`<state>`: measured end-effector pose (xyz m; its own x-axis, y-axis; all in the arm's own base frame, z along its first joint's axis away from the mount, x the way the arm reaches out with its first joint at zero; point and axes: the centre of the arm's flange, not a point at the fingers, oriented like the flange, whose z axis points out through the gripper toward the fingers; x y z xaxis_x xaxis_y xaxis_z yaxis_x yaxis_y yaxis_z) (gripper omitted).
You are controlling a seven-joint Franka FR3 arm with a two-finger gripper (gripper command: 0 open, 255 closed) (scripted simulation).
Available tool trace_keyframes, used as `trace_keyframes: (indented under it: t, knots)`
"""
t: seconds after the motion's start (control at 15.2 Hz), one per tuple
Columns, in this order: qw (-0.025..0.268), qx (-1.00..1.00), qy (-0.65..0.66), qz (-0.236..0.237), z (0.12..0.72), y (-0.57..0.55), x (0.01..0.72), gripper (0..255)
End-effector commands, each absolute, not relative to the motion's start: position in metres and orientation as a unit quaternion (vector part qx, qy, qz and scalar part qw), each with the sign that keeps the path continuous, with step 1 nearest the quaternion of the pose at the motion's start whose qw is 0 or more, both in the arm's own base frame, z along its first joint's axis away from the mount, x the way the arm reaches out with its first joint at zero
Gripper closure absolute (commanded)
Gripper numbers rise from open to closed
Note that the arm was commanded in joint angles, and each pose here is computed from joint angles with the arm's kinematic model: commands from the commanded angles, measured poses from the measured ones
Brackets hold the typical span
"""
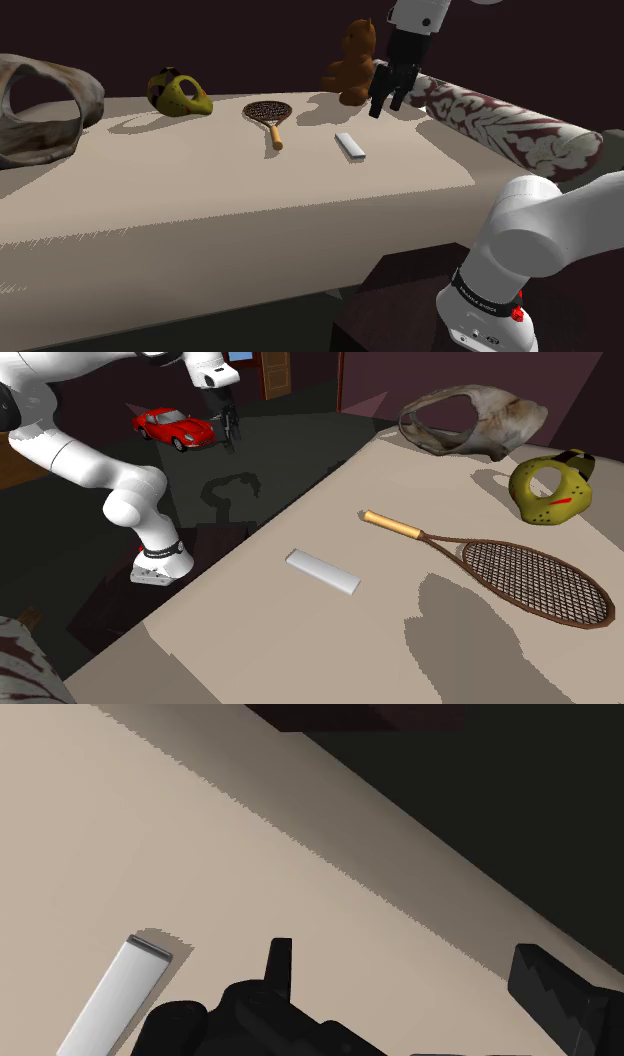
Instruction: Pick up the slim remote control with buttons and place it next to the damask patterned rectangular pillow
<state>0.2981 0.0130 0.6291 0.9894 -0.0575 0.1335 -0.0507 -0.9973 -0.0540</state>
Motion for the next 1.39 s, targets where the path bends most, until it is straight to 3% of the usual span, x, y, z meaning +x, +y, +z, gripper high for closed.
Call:
trace_keyframes:
  t: [0.0,1.32]
  knots:
    - [0.025,-0.997,0.027,-0.068,0.629,0.013,0.298,0]
    - [0.003,-0.988,0.15,-0.027,0.502,-0.137,0.478,0]
